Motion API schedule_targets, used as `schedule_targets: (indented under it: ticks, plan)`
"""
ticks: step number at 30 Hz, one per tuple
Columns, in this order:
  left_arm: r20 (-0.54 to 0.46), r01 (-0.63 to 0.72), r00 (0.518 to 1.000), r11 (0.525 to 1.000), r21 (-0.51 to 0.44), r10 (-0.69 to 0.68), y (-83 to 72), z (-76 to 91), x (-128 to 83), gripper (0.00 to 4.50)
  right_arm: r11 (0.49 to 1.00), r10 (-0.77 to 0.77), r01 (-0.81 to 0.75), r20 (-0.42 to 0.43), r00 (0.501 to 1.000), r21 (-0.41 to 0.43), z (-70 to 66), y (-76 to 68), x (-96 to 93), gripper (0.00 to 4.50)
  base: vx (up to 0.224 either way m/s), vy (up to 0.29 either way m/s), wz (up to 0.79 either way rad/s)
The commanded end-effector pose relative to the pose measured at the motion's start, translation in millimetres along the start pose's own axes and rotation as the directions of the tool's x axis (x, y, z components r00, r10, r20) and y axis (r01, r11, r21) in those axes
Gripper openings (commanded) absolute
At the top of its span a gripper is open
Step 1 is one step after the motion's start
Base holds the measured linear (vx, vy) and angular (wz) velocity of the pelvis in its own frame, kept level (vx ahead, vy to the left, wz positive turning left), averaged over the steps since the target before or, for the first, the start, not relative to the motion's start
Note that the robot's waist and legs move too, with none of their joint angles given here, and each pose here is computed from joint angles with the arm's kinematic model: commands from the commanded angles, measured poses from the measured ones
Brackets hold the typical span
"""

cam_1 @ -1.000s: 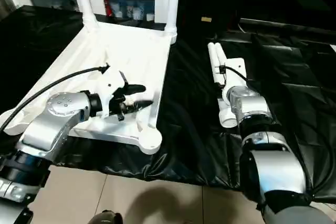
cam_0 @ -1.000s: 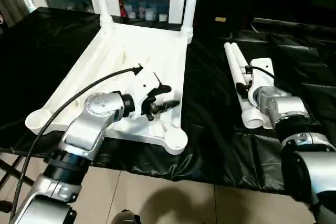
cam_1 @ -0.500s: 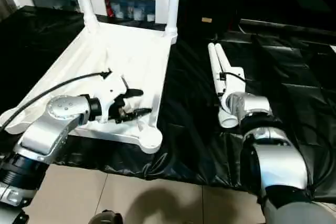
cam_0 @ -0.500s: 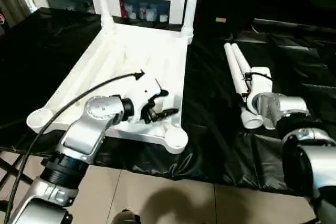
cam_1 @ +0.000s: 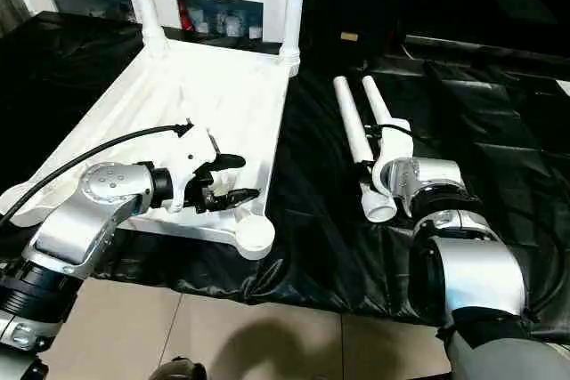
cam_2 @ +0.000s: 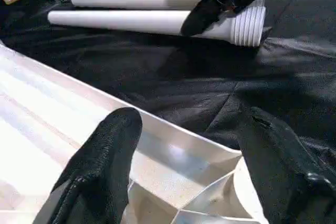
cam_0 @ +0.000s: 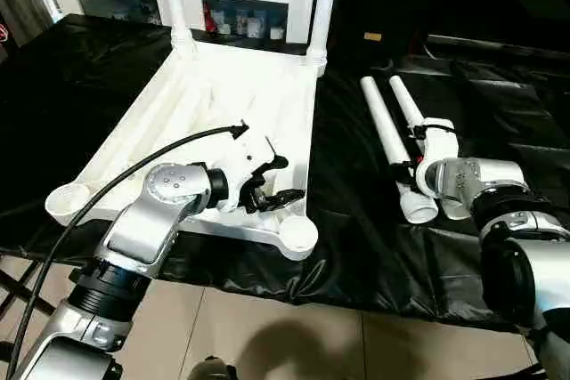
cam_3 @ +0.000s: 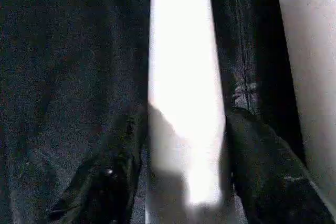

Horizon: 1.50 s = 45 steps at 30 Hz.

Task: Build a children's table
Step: Pick table leg

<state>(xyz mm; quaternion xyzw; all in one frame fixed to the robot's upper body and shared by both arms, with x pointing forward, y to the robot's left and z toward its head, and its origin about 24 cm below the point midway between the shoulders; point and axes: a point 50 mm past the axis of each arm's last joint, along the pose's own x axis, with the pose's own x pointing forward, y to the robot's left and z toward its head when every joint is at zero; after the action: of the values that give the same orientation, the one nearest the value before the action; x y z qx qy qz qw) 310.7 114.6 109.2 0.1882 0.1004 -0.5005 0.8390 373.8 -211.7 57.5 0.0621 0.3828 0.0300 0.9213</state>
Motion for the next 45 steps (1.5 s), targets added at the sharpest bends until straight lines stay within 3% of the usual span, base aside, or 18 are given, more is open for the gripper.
schedule_targets:
  ticks: [1,8,11,15,18,19,20,24,27,32,38,45]
  plan:
    - [-0.001,0.004,1.000,1.000,0.018,-0.004,2.5,5.7,1.2,3.30,0.999,-0.024,0.027,-0.066,0.998,0.039,-17.4,-6.8,3.4,2.10,0.000,0.000,0.00]
    - [0.024,-0.055,0.998,0.997,0.052,0.053,8.7,9.6,2.5,3.30,0.996,-0.004,0.003,0.010,1.000,0.089,-9.0,-6.8,2.3,1.87,0.000,0.000,0.00]
    - [0.047,-0.104,0.994,0.993,0.055,0.102,14.4,13.4,4.8,3.30,0.995,0.030,-0.039,0.094,0.995,0.093,0.0,-7.1,0.3,1.85,0.000,0.000,0.00]
    - [0.120,-0.183,0.976,0.983,0.009,0.180,22.1,22.0,9.7,3.30,0.978,0.086,-0.119,0.192,0.978,0.169,9.4,-6.4,-3.1,1.85,0.000,0.000,0.00]
    - [0.191,-0.251,0.946,0.964,-0.088,0.263,28.9,32.2,18.4,3.30,0.931,0.210,-0.289,0.320,0.924,0.222,20.6,0.9,-8.6,1.85,0.000,0.000,0.00]
    - [0.191,-0.251,0.946,0.964,-0.088,0.263,28.9,32.2,18.4,3.30,0.931,0.210,-0.289,0.320,0.924,0.222,20.6,0.9,-8.6,1.85,0.000,0.000,0.00]
    - [0.220,-0.247,0.936,0.957,-0.155,0.277,30.0,37.1,24.4,3.30,0.895,0.295,-0.404,0.431,0.853,0.187,27.8,6.2,-14.2,1.85,0.000,0.000,0.00]
    - [0.230,-0.175,0.940,0.936,-0.306,0.251,26.9,44.1,37.7,3.67,0.767,0.473,-0.640,0.629,0.617,0.052,31.6,19.5,-31.5,1.84,0.000,0.000,0.00]
    - [0.279,-0.148,0.921,0.907,-0.393,0.271,28.7,54.5,45.4,4.03,0.648,0.574,-0.761,0.686,0.448,-0.045,26.9,29.9,-47.2,1.84,0.000,0.000,0.00]
    - [0.391,-0.014,0.890,0.871,-0.491,0.235,28.4,76.0,49.7,4.39,0.462,0.721,-0.870,0.645,0.254,-0.174,13.7,48.3,-68.2,1.84,0.000,0.000,0.00]
    - [0.522,0.164,0.835,0.823,-0.543,0.178,25.7,99.8,47.0,4.50,0.375,0.793,-0.899,0.580,0.184,-0.227,2.2,60.0,-76.6,1.84,0.000,0.000,0.00]
    - [0.560,0.241,0.820,0.815,-0.527,0.119,18.1,104.7,46.1,4.50,0.356,0.823,-0.903,0.538,0.181,-0.240,-1.4,66.5,-80.3,1.84,0.000,0.000,0.00]
